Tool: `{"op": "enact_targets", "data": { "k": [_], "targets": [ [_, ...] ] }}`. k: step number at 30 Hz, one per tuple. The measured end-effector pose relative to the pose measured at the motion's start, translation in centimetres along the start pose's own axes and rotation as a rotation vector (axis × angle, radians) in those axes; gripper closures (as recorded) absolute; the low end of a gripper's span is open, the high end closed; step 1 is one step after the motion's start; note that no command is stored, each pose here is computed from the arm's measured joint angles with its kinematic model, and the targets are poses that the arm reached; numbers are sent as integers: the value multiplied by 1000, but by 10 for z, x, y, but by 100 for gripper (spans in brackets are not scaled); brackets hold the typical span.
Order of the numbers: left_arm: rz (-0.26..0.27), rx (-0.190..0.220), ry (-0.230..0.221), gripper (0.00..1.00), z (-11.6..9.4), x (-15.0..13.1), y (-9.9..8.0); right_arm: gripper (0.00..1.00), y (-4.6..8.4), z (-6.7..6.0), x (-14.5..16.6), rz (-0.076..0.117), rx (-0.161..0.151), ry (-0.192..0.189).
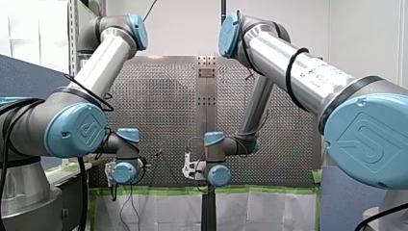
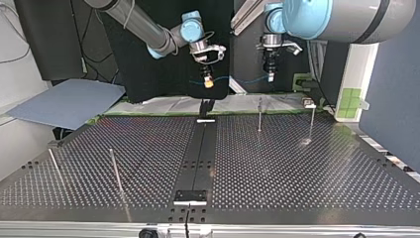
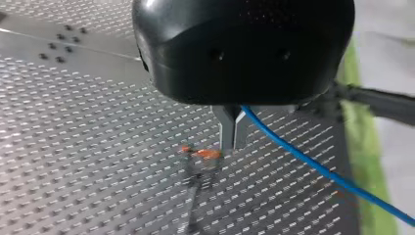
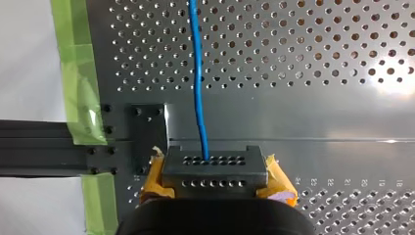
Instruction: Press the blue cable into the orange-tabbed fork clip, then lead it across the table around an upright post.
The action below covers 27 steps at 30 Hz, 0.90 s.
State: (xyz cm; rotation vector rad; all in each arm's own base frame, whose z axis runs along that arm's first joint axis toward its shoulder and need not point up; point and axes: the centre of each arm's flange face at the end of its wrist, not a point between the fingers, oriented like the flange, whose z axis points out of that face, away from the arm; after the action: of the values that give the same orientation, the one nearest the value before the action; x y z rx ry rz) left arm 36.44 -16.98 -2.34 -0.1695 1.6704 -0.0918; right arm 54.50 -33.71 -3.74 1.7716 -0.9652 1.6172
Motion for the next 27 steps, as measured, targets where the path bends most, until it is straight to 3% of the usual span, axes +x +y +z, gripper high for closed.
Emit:
{"op": "enact_targets", "data": {
  "k": [5, 11, 18, 27],
  "targets": [
    [5, 21, 28, 100, 4, 11, -1, 100, 0, 13, 10, -4, -6, -5],
    [10, 27, 22, 100, 21, 9, -4, 100, 5, 19, 13, -6, -17, -14],
    [4, 10, -2, 100, 45, 2, -1, 100, 19, 27, 17, -6, -30, 1],
    [2, -15, -1, 100, 70, -4, 6, 100, 31, 32, 19, -6, -36, 4]
  ]
}}
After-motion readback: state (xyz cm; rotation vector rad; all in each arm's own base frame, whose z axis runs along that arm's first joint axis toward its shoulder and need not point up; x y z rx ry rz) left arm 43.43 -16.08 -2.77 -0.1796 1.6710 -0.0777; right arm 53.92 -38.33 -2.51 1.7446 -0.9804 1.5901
